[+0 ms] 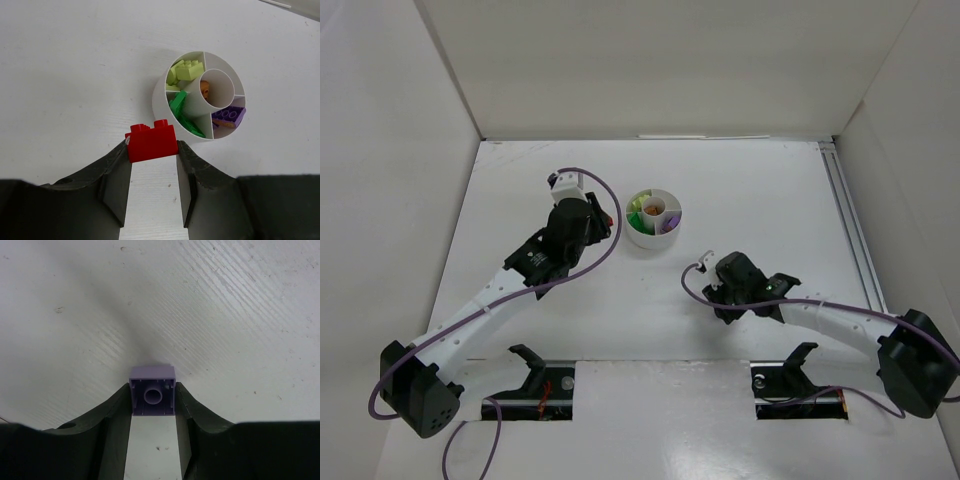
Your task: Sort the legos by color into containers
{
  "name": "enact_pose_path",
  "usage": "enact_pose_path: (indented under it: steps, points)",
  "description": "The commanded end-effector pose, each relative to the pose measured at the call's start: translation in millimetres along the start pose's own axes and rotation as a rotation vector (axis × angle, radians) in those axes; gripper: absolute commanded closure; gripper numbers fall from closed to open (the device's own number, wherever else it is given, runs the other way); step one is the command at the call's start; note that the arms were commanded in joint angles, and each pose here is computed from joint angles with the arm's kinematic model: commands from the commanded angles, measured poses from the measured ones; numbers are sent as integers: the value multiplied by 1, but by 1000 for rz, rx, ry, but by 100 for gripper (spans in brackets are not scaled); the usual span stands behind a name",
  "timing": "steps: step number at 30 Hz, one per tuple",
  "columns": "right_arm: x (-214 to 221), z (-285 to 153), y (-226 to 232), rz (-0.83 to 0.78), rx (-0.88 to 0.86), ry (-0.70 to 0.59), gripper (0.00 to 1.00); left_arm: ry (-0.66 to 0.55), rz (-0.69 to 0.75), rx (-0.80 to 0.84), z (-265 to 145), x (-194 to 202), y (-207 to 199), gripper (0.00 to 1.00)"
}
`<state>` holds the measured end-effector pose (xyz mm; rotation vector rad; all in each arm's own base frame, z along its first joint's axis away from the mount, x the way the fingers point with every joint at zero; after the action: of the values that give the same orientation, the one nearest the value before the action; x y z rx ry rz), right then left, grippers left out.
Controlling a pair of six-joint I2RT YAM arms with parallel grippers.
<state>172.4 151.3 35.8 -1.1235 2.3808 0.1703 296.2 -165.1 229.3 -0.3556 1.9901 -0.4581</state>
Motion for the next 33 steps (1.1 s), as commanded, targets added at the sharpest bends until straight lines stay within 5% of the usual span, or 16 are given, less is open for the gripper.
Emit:
enact_pose_path:
  steps: [1,21,33]
  points:
    - [-21,-6,-5,-18,22,-68,70,-38,3,56,-4,-14,-12,100]
    - [-176,-86,-68,-214,107,-626,74,-81,102,188,3,-38,-50,100]
    - [-253,-80,-67,-419,2,-762,74,-73,98,174,14,-40,-47,100]
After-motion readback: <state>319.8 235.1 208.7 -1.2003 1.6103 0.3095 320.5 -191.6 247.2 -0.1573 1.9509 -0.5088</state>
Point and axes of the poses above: each gripper's point midway between its finger pads, its own z axis out along the fingers, its own y axis along the line the jaws close on, x = y × z, the point moved 1 cm from there along -z, back along the fingers, and after that the axes turned 8 degrees about -z, right-handed, at the moved point
